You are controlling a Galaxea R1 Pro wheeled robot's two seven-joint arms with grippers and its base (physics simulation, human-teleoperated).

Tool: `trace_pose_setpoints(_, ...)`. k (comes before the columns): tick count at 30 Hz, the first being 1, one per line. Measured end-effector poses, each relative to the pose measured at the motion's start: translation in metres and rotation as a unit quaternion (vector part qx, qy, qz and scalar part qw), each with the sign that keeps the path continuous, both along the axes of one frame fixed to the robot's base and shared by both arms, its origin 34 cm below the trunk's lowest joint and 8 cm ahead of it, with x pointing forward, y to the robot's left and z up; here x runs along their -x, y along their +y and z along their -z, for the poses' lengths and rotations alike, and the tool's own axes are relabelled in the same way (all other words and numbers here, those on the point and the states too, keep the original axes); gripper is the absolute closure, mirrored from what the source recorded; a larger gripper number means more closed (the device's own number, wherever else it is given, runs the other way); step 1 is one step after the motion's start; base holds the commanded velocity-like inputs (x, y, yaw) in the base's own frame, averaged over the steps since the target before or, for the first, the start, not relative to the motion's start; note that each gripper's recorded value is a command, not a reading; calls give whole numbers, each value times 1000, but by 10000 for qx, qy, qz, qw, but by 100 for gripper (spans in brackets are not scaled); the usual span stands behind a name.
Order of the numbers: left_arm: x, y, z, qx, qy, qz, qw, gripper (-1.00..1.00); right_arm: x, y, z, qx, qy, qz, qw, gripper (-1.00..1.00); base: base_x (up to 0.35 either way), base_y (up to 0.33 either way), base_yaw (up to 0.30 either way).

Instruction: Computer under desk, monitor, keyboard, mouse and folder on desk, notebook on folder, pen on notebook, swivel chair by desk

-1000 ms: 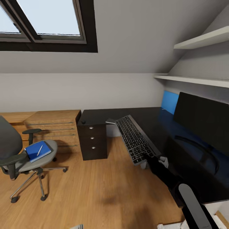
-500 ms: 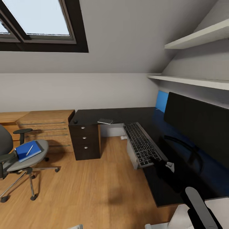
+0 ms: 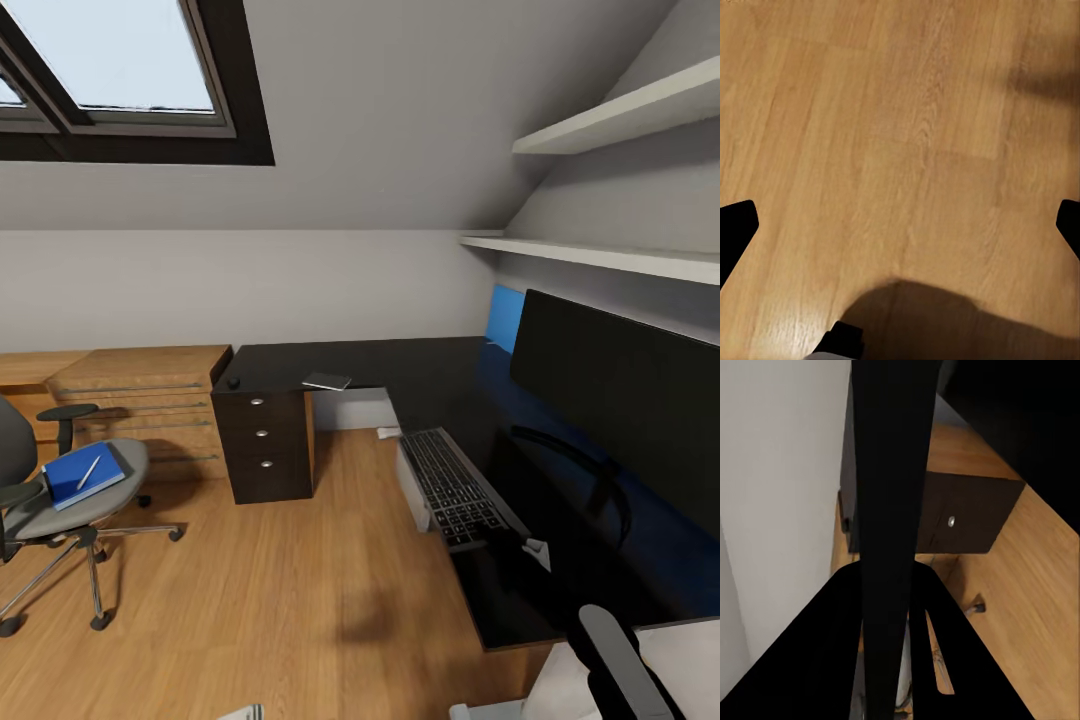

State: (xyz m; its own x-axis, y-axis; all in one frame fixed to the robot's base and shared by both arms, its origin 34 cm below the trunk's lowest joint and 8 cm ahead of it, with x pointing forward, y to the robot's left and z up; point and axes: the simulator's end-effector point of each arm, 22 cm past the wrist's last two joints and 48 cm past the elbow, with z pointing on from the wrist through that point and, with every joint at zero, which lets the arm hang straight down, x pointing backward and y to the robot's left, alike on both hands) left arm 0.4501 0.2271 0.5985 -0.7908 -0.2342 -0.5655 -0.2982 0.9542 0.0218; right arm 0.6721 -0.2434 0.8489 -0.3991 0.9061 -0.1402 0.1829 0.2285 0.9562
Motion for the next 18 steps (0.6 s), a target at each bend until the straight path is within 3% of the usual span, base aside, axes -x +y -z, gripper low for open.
trace_pose_setpoints(5, 0, 0, 0, 0, 0, 0, 10000, -100, 0, -9, 5, -159, 134, 140, 9997, 100, 0, 0, 0)
trace_pose_setpoints(8, 0, 0, 0, 0, -1, 0, 10000, -100, -4, -15, -14, -327, -54, 238, 9992, 100, 0, 0, 0)
trace_pose_setpoints(18, 0, 0, 0, -1, 6, 1, 10000, -100, -6, -17, -23, -331, -150, 244, 9990, 100, 0, 0, 0)
